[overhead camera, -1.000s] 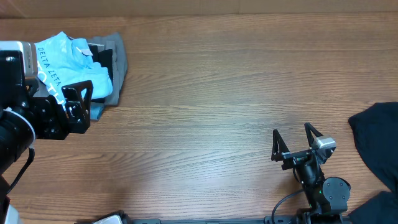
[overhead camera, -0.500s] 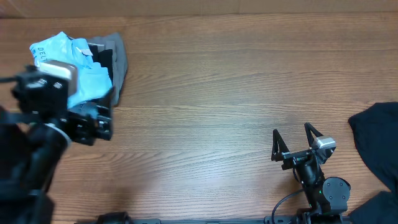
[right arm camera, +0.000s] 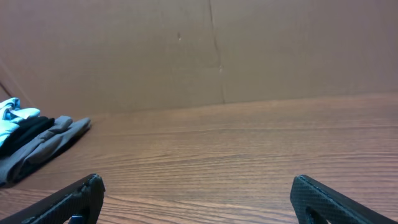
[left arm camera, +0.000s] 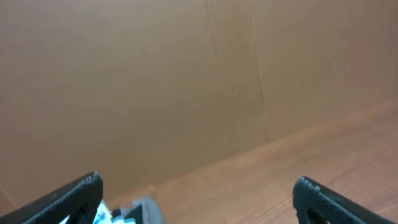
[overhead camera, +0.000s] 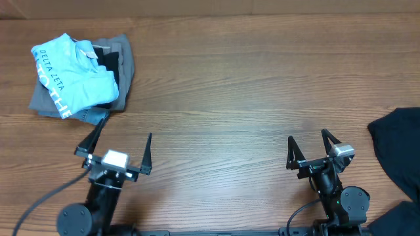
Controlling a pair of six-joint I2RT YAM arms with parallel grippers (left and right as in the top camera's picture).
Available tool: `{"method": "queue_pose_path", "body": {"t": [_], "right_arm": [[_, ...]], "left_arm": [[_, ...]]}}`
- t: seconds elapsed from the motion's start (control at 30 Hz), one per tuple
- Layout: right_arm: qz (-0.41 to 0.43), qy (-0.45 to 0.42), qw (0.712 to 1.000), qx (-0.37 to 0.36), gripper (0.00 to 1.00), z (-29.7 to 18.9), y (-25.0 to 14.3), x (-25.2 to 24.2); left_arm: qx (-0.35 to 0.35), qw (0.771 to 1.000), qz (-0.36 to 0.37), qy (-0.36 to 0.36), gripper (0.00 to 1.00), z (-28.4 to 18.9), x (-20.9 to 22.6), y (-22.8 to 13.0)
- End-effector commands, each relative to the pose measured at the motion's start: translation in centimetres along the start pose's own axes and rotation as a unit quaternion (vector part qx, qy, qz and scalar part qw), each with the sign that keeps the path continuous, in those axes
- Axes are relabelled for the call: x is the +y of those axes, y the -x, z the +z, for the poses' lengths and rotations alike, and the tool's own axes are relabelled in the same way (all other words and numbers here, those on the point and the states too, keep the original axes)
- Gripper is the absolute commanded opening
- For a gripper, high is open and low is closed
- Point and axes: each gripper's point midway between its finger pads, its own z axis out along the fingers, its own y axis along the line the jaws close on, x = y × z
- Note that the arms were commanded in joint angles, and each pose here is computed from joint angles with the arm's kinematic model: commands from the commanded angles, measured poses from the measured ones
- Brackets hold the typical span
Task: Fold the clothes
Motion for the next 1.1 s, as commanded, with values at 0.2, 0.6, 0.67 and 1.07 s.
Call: {"method": "queue_pose_path", "body": {"t": [0.2, 0.6, 0.67, 1.07], "right_arm": [[-0.002, -0.002, 1.000, -0.003, 1.00, 0.0, -0.1, -0.1], [-0.002, -0.002, 1.000, -0.003, 1.00, 0.0, -0.1, -0.1], [-0.002, -0.002, 1.000, -0.003, 1.00, 0.0, -0.1, -0.1], [-0.002, -0.002, 1.000, -0.003, 1.00, 0.0, -0.1, -0.1]], "left_arm": [[-0.094, 0.995, 0.017, 0.009, 1.00, -0.5, -1.3, -4.4], [-0.011, 1.000, -0.013, -0.004, 1.00, 0.2, -2.1, -9.9], [0.023, 0.999, -0.025, -0.011, 1.00, 0.1, -2.4, -11.6], [0.084, 0.995, -0.045, -0.019, 1.00, -0.1, -3.0, -14.6]]}}
